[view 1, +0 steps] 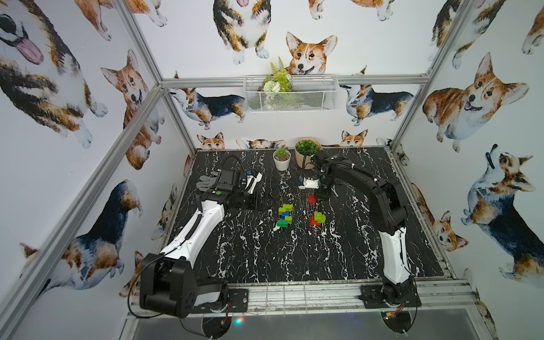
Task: Assemble the letter s with lego
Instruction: Pick up the lego brick from the center of the board.
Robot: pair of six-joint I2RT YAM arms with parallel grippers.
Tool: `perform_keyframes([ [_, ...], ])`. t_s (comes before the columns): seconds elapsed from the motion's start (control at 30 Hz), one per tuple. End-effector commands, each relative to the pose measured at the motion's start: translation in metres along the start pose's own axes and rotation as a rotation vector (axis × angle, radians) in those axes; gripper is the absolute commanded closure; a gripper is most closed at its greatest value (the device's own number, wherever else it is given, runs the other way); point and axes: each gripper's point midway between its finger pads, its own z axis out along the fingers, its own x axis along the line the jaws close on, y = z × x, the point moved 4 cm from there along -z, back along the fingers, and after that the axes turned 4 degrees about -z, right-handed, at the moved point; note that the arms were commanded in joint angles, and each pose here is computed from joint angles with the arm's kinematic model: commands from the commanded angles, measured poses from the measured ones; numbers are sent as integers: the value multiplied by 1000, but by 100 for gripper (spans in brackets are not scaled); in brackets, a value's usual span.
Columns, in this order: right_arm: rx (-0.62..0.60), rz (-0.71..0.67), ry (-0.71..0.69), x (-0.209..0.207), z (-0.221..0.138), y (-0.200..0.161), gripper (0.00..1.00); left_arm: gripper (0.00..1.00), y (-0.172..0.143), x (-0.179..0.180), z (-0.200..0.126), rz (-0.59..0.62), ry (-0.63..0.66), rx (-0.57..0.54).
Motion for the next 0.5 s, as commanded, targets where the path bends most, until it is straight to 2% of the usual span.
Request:
perform_keyframes([
  [0.0, -141, 60, -13, -6, -9, 16, 31, 0, 5, -4, 1, 10, -12, -12],
  [0.23, -200, 138, -42, -16, -3, 20, 30, 0, 4, -4, 4, 8, -11, 1],
  [0.47, -201, 207, -84, -26, 0, 8, 30, 0, 3, -3, 6, 6, -1, 12],
])
